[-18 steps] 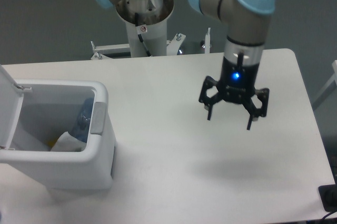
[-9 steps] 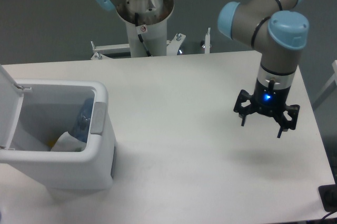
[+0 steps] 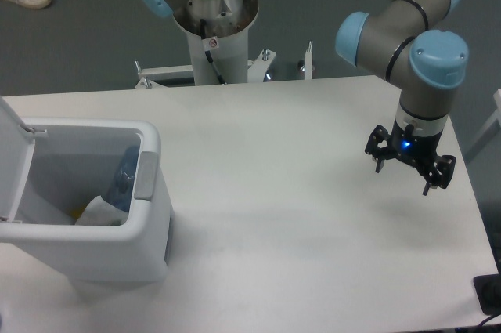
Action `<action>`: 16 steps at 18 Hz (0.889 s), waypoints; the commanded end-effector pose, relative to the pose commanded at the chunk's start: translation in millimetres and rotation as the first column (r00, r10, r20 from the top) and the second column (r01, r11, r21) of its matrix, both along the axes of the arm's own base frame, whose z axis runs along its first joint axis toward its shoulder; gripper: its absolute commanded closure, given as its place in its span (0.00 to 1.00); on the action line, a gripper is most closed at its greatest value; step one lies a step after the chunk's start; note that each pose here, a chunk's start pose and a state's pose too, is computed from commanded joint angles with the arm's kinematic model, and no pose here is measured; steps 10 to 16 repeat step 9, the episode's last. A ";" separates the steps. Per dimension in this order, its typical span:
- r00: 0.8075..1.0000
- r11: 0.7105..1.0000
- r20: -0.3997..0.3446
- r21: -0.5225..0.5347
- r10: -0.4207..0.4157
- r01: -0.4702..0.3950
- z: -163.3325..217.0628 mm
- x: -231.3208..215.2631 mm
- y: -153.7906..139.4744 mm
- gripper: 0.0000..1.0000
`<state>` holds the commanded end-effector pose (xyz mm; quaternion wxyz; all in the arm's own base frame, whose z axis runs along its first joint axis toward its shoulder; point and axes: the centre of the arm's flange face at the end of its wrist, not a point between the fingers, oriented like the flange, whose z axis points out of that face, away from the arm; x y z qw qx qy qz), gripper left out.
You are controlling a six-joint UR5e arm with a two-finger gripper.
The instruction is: Place the trash in the trash can
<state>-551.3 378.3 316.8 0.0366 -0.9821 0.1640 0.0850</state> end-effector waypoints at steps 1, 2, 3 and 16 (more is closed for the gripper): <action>1.000 1.000 -0.005 -0.011 -0.021 0.021 0.3 0.2 -0.9 0.00; 0.999 0.999 -0.012 -0.023 -0.031 0.031 1.2 0.0 -2.1 0.00; 0.999 0.999 -0.015 -0.027 -0.031 0.030 2.2 0.0 -2.7 0.00; 0.999 0.999 -0.017 -0.031 -0.033 0.032 0.9 0.9 -1.4 0.00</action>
